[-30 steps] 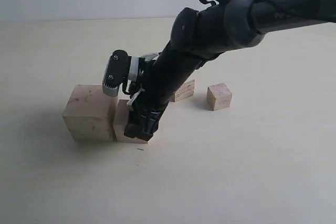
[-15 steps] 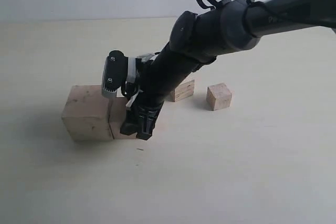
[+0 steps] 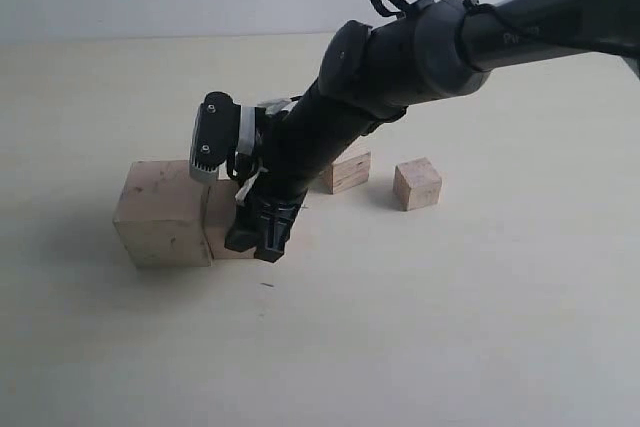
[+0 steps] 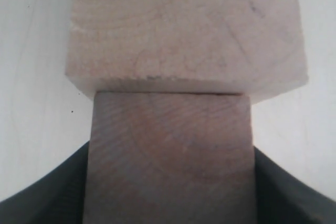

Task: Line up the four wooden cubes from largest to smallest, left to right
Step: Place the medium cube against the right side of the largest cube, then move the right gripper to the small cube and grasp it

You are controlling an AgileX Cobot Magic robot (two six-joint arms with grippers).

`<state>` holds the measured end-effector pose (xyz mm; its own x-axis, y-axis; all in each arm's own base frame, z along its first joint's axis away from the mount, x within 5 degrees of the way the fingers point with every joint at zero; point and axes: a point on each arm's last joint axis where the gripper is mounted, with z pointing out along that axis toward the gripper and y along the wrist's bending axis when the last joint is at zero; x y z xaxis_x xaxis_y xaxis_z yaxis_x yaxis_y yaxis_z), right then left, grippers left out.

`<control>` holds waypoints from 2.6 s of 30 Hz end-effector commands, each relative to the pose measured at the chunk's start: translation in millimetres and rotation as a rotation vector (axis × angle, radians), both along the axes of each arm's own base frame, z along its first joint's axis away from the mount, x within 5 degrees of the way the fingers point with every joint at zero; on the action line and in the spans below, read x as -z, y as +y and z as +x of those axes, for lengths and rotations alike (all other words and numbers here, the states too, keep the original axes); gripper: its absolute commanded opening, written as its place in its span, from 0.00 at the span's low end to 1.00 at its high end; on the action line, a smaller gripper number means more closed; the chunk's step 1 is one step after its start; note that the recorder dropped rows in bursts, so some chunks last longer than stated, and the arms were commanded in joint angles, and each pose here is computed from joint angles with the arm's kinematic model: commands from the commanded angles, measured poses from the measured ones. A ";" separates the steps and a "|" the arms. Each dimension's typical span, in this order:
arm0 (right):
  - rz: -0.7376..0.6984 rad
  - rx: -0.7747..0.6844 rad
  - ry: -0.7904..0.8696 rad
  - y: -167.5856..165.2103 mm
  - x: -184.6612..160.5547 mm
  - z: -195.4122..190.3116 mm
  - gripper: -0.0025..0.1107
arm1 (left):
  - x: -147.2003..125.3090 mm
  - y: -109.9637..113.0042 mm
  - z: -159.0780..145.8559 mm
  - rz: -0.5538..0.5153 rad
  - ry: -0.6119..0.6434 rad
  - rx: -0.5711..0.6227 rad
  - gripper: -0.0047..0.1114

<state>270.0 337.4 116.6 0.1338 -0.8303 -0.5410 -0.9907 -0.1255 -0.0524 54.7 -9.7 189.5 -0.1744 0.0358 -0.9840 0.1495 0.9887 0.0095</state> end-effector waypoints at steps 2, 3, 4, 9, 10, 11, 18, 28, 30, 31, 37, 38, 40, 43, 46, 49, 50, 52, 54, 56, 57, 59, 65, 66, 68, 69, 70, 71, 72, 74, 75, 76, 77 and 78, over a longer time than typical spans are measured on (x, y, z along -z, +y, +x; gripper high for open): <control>-0.012 0.001 -0.035 0.1 7.0 3.4 0.12 | -0.5 0.0 -0.4 -0.012 -0.008 -0.002 0.04; -0.012 0.003 -0.037 0.2 7.0 3.6 0.16 | -0.5 0.0 -0.4 -0.012 -0.008 -0.002 0.04; -0.012 0.003 -0.037 0.2 7.0 3.6 0.19 | -0.5 0.0 -0.4 -0.012 -0.008 -0.002 0.04; -0.012 0.003 -0.037 0.2 7.0 3.6 0.45 | -0.5 0.0 -0.4 -0.012 -0.008 -0.002 0.04; -0.012 0.003 -0.037 0.2 7.0 3.6 0.50 | -0.5 0.0 -0.4 -0.012 -0.008 -0.002 0.04; -0.012 0.003 -0.037 0.2 7.0 3.6 0.54 | -0.5 0.0 -0.4 -0.012 -0.008 -0.002 0.04; -0.002 0.017 -0.032 0.9 6.5 3.9 0.69 | -0.5 0.0 -0.4 -0.012 -0.008 -0.002 0.04; 0.128 0.132 -0.092 1.5 -51.4 6.6 0.72 | -0.5 0.0 -0.4 -0.012 -0.008 -0.002 0.04; 0.180 0.179 -0.085 -1.6 -80.2 3.0 0.72 | -0.5 0.0 -0.4 -0.012 -0.008 -0.002 0.04; 0.200 0.204 -0.068 -3.3 -91.4 0.6 0.72 | -0.5 0.0 -0.4 -0.012 -0.008 -0.002 0.04; 0.208 0.235 -0.149 -33.4 -165.0 -15.8 0.72 | -0.5 0.0 -0.4 -0.012 -0.008 -0.002 0.04; 0.207 0.339 -0.169 -44.8 -178.3 -12.1 0.72 | -0.5 0.0 -0.4 -0.012 -0.008 -0.002 0.04; 0.195 0.529 -0.165 -59.9 -184.8 -0.6 0.72 | -0.5 0.0 -0.4 -0.012 -0.008 -0.002 0.04; 0.170 0.835 -0.053 -75.4 -174.1 17.5 0.72 | -0.5 0.0 -0.4 -0.012 -0.008 -0.002 0.04; 0.072 1.084 0.075 -75.2 -129.0 35.7 0.72 | -0.5 0.0 -0.4 -0.012 -0.008 -0.002 0.04; -0.017 1.080 0.099 -66.6 -84.4 45.6 0.72 | -0.5 0.0 -0.4 -0.012 -0.008 -0.002 0.04; -0.036 1.080 0.106 -64.4 -71.9 48.0 0.72 | -0.5 0.0 -0.4 -0.012 -0.008 -0.002 0.04; -0.068 1.072 0.101 -61.6 -50.5 52.3 0.72 | -0.5 0.0 -0.4 -0.012 -0.008 -0.002 0.04; -0.065 1.070 0.097 -59.6 -39.5 55.6 0.72 | -0.5 0.0 -0.4 -0.012 -0.008 -0.002 0.04; -0.049 1.069 0.095 -56.9 -30.7 58.4 0.72 | -0.5 0.0 -0.4 -0.012 -0.008 -0.002 0.04; -0.044 1.069 0.094 -56.0 -27.3 59.3 0.72 | -0.5 0.0 -0.4 -0.012 -0.008 -0.002 0.04; -0.062 1.065 0.094 -55.6 -17.6 60.2 0.72 | -0.5 0.0 -0.4 -0.012 -0.008 -0.002 0.04; -0.108 1.036 0.057 -57.6 -7.9 61.5 0.58 | -0.5 0.0 -0.4 -0.012 -0.008 -0.002 0.04; -0.109 1.035 0.054 -57.7 -7.9 61.6 0.50 | -0.5 0.0 -0.4 -0.012 -0.008 -0.002 0.04; -0.109 1.035 0.054 -57.7 -7.9 61.6 0.34 | -0.5 0.0 -0.4 -0.012 -0.008 -0.002 0.04; -0.118 1.035 0.057 -58.3 -7.6 61.1 0.25 | -0.5 0.0 -0.4 -0.012 -0.008 -0.002 0.04; -0.122 1.037 0.057 -58.7 -9.9 60.9 0.18 | -0.5 0.0 -0.4 -0.012 -0.008 -0.002 0.04; -0.132 1.039 0.059 -59.5 -13.8 60.3 0.10 | -0.5 0.0 -0.4 -0.012 -0.008 -0.002 0.04; -0.145 1.043 0.061 -60.4 -21.3 59.8 0.03 | -0.5 0.0 -0.4 -0.012 -0.008 -0.002 0.04; -0.155 1.043 0.054 -62.9 -44.1 58.2 0.02 | -0.5 0.0 -0.4 -0.012 -0.008 -0.002 0.04; -0.149 1.037 0.044 -64.5 -58.7 56.8 0.02 | -0.5 0.0 -0.4 -0.012 -0.008 -0.002 0.04; -0.141 1.029 0.035 -65.6 -71.5 54.4 0.02 | -0.5 0.0 -0.4 -0.012 -0.008 -0.002 0.04; -0.122 1.015 0.021 -68.0 -87.0 51.4 0.02 | -0.5 0.0 -0.4 -0.012 -0.008 -0.002 0.04; -0.093 0.998 0.010 -70.0 -103.3 47.9 0.02 | -0.5 0.0 -0.4 -0.012 -0.008 -0.002 0.04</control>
